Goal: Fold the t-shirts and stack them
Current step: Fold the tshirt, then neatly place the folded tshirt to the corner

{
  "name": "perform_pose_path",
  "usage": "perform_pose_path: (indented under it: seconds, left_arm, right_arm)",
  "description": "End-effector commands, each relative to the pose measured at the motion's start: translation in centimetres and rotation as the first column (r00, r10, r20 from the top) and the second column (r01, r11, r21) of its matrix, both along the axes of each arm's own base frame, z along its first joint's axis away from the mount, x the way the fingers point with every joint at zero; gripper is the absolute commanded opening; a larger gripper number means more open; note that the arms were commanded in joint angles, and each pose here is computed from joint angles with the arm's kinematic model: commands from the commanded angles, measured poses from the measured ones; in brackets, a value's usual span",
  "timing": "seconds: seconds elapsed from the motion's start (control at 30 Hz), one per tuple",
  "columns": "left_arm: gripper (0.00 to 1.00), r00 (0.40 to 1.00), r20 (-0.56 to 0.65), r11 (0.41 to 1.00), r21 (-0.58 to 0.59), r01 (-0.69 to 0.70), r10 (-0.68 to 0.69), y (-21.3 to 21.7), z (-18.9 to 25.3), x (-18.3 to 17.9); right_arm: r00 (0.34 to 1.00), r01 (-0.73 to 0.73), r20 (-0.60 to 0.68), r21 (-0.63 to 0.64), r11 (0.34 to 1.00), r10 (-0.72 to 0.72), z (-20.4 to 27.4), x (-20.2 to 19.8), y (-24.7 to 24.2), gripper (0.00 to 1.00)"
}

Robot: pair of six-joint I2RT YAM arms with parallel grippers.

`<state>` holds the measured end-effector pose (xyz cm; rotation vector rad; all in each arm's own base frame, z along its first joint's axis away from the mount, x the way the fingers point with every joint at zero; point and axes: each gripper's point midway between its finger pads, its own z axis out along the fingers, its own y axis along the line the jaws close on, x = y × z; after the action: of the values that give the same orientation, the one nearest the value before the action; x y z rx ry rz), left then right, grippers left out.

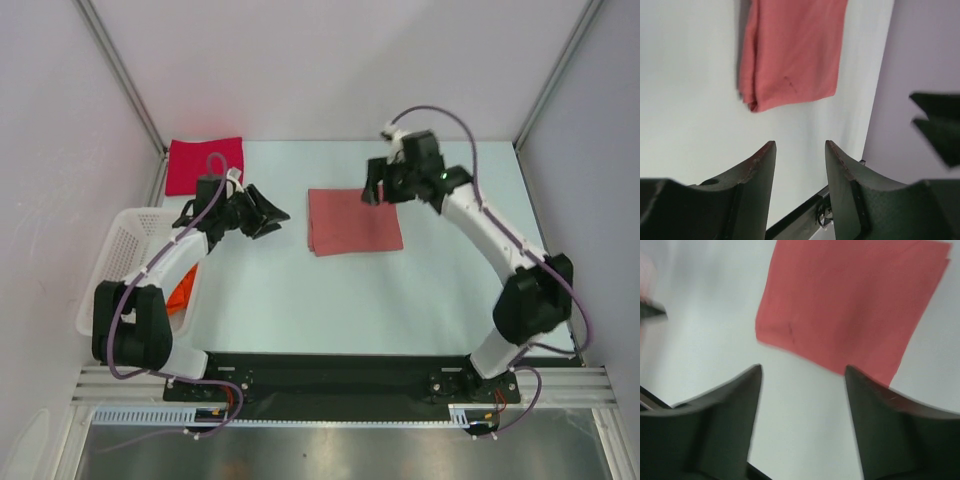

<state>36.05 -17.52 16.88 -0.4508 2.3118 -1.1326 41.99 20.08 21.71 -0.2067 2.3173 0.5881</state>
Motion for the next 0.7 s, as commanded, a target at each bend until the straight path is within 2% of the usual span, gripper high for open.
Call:
perform_pose_path:
  seconds: [0.0,0.03,0.07,0.1,0.13,0.17,0.2,0.27,0.37,0.4,0.5,0.6,0.63,0.67]
  left_arm:
    - [0.5,0.986,-0.103,0.992,0.023,-0.127,0.129,1.4,-1.0,-1.7]
    - [0.51,0.985,-0.096,0.99,0.029,-0.141,0.143,1.6,-0.6,-1.9]
    - [0.51,0.983,-0.106,0.988,0.035,-0.148,0.151,1.8,-0.6,-2.3]
    - [0.51,0.982,-0.105,0.987,0.041,-0.153,0.157,2.0,-0.4,-2.4]
    - [0.52,0.98,-0.105,0.986,0.049,-0.162,0.166,2.2,-0.3,-2.6]
    - [0.52,0.978,-0.096,0.982,0.055,-0.179,0.184,2.6,0.1,-2.7]
    - [0.52,0.976,-0.102,0.981,0.061,-0.185,0.191,2.8,0.0,-2.9]
    - [0.54,0.972,-0.111,0.977,0.061,-0.203,0.208,3.4,0.3,-3.3]
    - [0.55,0.963,-0.135,0.972,0.05,-0.23,0.234,3.9,0.2,-3.7]
    - [0.58,0.959,-0.146,0.97,0.051,-0.237,0.242,4.0,0.0,-3.9]
    - [0.6,0.953,-0.165,0.967,0.043,-0.251,0.254,4.2,-0.2,-4.1]
    - [0.6,0.947,-0.175,0.963,0.041,-0.267,0.27,4.4,-0.2,-3.8]
    - [0.6,0.943,-0.188,0.962,0.039,-0.271,0.274,4.4,-0.4,-3.8]
    - [0.59,0.936,-0.204,0.958,0.034,-0.285,0.286,4.6,-0.5,-3.8]
  right_arm:
    - [0.959,-0.084,0.217,-0.395,0.915,0.181,-2.0,-2.8,0.3,0.76]
    - [0.937,-0.143,0.217,-0.478,0.867,0.274,-4.1,-5.3,2.0,0.8]
    - [0.859,-0.175,0.318,-0.551,0.816,0.4,-2.4,-5.6,3.4,0.84]
    - [0.81,-0.201,0.345,-0.596,0.777,0.474,-2.4,-6.4,4.4,0.86]
    - [0.732,-0.255,0.353,-0.651,0.715,0.582,-3.0,-8.4,6.6,0.89]
    - [0.656,-0.29,0.322,-0.728,0.621,0.683,-4.6,-9.5,6.8,0.89]
    - [0.599,-0.283,0.356,-0.743,0.606,0.717,-4.1,-9.8,7.8,0.91]
    - [0.494,-0.341,0.333,-0.776,0.531,0.803,-4.8,-11.3,9.9,0.9]
    - [0.422,-0.391,0.25,-0.818,0.423,0.872,-7.1,-12.1,11.4,0.89]
    - [0.386,-0.401,0.199,-0.844,0.358,0.901,-8.4,-12.0,11.8,0.89]
    - [0.293,-0.385,0.114,-0.894,0.227,0.949,-10.0,-11.8,12.7,0.88]
    - [0.249,-0.39,0.003,-0.915,0.103,0.969,-13.0,-11.3,13.0,0.85]
    - [0.235,-0.38,-0.051,-0.924,0.044,0.971,-14.2,-10.7,13.0,0.84]
    - [0.24,-0.358,-0.052,-0.933,0.038,0.969,-14.3,-10.1,13.1,0.83]
